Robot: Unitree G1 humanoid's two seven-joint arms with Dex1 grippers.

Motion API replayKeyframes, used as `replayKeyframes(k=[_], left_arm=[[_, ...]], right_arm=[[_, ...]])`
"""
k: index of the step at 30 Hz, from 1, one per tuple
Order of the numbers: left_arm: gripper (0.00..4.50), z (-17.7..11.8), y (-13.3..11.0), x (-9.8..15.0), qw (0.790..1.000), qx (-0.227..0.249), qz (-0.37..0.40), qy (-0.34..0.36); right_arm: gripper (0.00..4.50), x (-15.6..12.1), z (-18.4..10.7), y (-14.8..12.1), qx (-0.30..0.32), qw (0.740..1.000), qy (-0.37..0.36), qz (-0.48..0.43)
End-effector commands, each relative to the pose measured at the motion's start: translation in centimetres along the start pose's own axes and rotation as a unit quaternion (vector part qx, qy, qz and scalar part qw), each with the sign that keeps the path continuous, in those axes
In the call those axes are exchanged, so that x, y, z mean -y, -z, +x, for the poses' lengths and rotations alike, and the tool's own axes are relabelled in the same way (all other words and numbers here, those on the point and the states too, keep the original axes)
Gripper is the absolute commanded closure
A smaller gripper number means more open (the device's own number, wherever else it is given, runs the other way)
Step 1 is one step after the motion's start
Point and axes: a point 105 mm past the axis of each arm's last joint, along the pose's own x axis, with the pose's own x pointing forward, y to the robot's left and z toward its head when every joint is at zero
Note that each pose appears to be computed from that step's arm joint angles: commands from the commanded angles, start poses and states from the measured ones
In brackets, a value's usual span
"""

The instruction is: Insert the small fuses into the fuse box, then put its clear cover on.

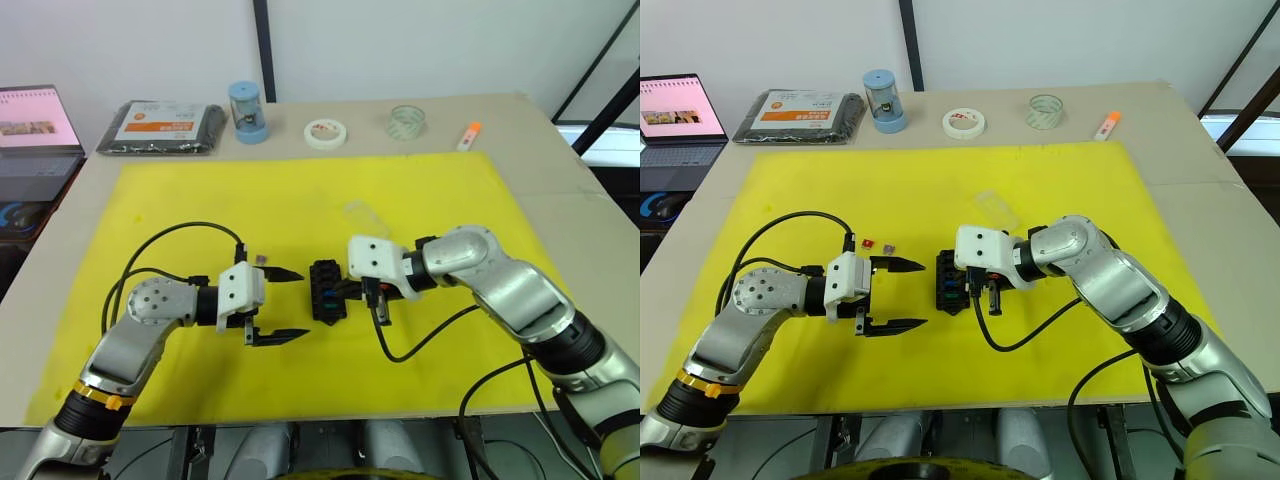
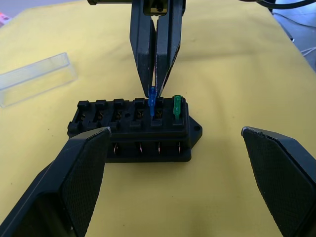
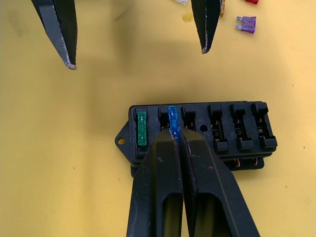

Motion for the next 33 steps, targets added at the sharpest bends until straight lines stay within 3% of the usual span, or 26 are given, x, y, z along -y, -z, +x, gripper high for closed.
replayKeyframes(k=[1, 18, 33], left_arm=[[0.05, 0.1, -0.7, 0.0, 1.0, 0.007, 0.013, 0.0], [0.05, 0.3, -0.9, 0.1, 1.0, 0.003, 0.011, -0.004], [0.05, 0.2, -0.6, -0.4, 1.0, -0.001, 0.011, -0.007]], right_arm=[[4.5, 0.1, -0.2, -1.0, 0.011, 1.0, 0.002, -0.02], [4.5, 0.2, -0.8, -2.1, 0.022, 0.999, -0.002, -0.024], [4.5, 0.1, -0.3, -0.8, -0.006, 1.0, 0.001, -0.014]])
